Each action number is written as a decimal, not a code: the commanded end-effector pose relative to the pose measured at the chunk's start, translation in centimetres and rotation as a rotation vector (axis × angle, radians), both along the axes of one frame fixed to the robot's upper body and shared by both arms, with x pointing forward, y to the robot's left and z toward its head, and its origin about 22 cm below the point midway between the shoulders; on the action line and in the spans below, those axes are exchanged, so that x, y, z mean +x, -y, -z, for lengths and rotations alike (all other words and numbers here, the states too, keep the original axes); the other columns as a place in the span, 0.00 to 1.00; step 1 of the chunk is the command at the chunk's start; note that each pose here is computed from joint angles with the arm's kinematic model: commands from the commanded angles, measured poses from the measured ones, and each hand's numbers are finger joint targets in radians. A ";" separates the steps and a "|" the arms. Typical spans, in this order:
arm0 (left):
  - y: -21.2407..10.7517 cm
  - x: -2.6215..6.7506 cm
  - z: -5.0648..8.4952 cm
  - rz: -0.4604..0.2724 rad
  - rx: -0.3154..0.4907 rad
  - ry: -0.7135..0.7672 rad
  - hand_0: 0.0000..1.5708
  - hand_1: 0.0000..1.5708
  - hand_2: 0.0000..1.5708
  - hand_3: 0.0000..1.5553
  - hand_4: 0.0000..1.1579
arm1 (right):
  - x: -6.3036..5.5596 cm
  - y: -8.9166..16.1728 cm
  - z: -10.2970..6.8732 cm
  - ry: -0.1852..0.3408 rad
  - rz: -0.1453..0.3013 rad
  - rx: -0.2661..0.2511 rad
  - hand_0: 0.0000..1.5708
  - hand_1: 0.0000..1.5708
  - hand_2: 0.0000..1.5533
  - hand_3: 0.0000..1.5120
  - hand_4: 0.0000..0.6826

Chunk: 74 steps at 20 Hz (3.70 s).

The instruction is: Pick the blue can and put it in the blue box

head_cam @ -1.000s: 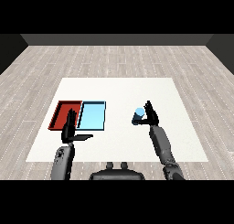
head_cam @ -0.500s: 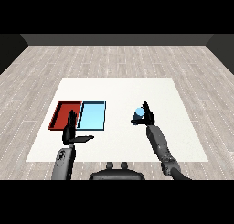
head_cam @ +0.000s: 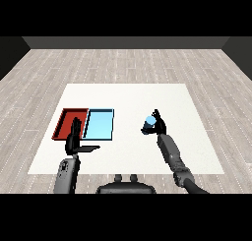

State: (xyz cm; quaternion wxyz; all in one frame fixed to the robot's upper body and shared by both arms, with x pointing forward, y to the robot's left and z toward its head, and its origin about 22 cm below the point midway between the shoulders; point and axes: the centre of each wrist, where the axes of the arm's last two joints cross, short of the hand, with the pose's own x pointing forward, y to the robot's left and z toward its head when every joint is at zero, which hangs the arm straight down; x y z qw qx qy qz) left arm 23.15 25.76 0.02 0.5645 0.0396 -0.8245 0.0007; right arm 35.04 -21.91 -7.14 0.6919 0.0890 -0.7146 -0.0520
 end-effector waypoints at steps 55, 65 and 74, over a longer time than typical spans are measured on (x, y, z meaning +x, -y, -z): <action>10.8 3.35 -0.7 0.217 -0.077 -0.043 0.00 0.00 0.00 0.00 0.00 | -1.3 -5.2 -11.3 0.286 -0.005 -0.186 0.93 0.93 0.94 0.91 0.83; 10.8 3.67 -1.3 0.305 -0.089 -0.051 0.00 0.00 0.00 0.00 0.00 | -3.5 -8.5 -10.5 0.310 -0.035 -0.193 0.92 0.92 0.95 0.92 0.84; 14.6 5.72 -1.0 0.306 -0.051 -0.104 0.00 0.00 0.00 0.00 0.00 | -1.3 -10.2 -12.1 0.321 -0.084 -0.163 0.92 0.92 0.94 0.91 0.81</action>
